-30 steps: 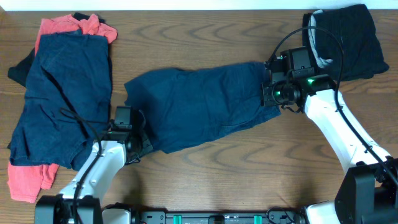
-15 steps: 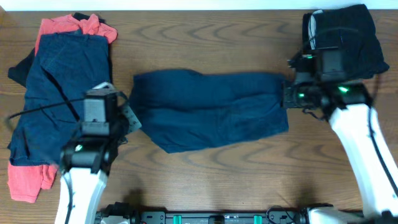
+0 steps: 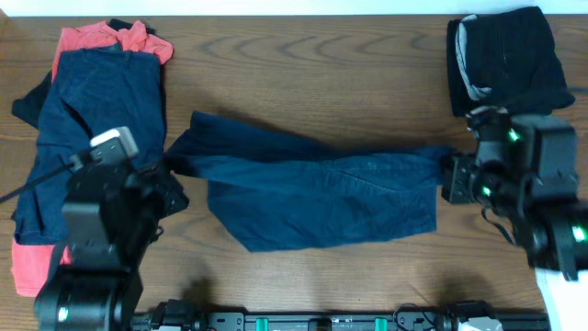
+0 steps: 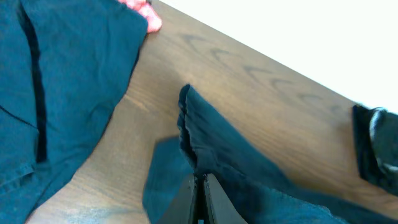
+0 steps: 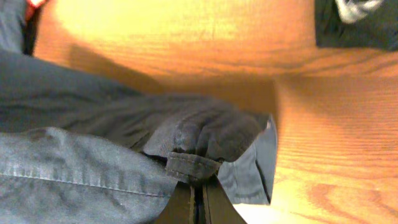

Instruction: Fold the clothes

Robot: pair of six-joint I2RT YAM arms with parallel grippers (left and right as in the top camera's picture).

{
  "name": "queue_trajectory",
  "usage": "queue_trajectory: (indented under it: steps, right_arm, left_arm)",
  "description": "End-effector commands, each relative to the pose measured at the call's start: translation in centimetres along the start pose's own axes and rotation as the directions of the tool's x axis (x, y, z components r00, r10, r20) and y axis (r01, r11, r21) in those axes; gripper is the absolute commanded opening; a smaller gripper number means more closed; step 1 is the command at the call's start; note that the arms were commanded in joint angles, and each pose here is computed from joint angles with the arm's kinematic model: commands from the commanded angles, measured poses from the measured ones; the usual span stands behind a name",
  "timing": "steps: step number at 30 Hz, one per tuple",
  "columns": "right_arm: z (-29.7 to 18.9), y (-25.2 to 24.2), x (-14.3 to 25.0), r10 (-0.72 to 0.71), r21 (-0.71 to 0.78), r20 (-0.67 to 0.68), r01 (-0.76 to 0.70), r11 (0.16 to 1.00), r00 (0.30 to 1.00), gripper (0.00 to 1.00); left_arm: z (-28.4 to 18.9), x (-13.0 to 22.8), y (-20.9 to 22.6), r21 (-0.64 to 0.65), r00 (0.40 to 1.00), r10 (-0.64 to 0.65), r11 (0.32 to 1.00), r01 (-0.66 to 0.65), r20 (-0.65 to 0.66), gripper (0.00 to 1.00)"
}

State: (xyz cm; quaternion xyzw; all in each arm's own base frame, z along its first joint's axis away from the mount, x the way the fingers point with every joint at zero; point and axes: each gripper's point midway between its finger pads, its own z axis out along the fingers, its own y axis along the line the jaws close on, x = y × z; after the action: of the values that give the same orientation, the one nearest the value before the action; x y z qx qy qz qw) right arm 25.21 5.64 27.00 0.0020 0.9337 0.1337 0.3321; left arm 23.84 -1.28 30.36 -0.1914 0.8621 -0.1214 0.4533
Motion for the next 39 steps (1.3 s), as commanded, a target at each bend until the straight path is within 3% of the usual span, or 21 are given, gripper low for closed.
queue_trajectory:
  steps: [1, 9, 19, 24, 30, 31, 33, 34, 35, 36, 37, 39]
  right_arm:
    - [-1.2, -0.5, -0.7, 0.015, 0.034, 0.052, -0.017, 0.999, 0.999, 0.01]
    - [2.9, -1.2, -4.4, 0.009, 0.054, 0.083, -0.013, 0.998, 0.997, 0.01]
    - [15.5, -4.0, -7.8, -0.05, 0.115, 0.023, 0.047, 0.992, 0.998, 0.01]
    - [22.1, -4.9, -10.6, -0.066, 0.106, 0.114, 0.054, 0.993, 0.991, 0.01]
    - [28.1, -5.5, -13.9, -0.07, 0.079, 0.287, 0.049, 0.996, 0.955, 0.01]
    - [29.0, -5.6, -14.4, -0.069, 0.073, 0.321, 0.048, 0.996, 0.944, 0.01]
    - [30.6, -5.7, -15.8, -0.068, 0.058, 0.407, 0.049, 0.997, 0.911, 0.03]
    - [31.1, -5.6, -16.5, -0.061, 0.047, 0.456, 0.045, 0.998, 0.888, 0.06]
    - [31.3, -5.6, -17.1, -0.056, 0.039, 0.489, 0.043, 0.998, 0.87, 0.11]
    - [31.3, -5.5, -17.8, -0.052, 0.029, 0.529, 0.043, 0.999, 0.847, 0.28]
    - [31.2, -5.4, -18.5, -0.049, 0.02, 0.567, 0.045, 0.999, 0.822, 0.56]
    - [30.4, -5.1, -19.8, -0.051, 0.012, 0.626, 0.055, 0.998, 0.778, 0.95]
  left_arm:
    - [-0.5, -0.4, 0.4, -0.024, 1.0, 0.018, 1.0, -0.017, 0.015, 0.06]
    - [3.6, 0.0, 0.6, -0.059, 0.998, 0.026, 0.998, -0.029, -0.052, 0.06]
    - [14.9, -1.1, 0.1, -0.105, 0.994, 0.026, 0.994, -0.037, -0.101, 0.06]
    - [22.5, -2.1, -0.7, -0.075, 0.999, 0.027, 0.997, -0.03, -0.042, 0.06]
    - [30.6, -4.1, -1.9, 0.014, 0.991, 0.019, 1.0, -0.021, 0.135, 0.06]
    - [31.8, -4.6, -2.1, 0.038, 0.983, 0.014, 0.999, -0.021, 0.182, 0.09]
    - [33.4, -5.4, -2.3, 0.059, 0.966, 0.003, 0.998, -0.019, 0.26, 0.55]
    - [33.9, -6.0, -2.1, 0.058, 0.951, -0.004, 0.998, -0.014, 0.309, 0.99]
    - [34.1, -6.6, -1.9, 0.051, 0.938, -0.01, 0.999, -0.008, 0.346, 0.98]
    - [34.2, -7.2, -1.8, 0.042, 0.925, -0.016, 0.999, 0.0, 0.38, 0.98]
    - [34.1, -7.8, -1.6, 0.031, 0.915, -0.019, 0.999, 0.007, 0.403, 0.98]
    - [33.8, -8.9, -1.6, 0.012, 0.904, -0.005, 1.0, 0.0, 0.428, 0.98]
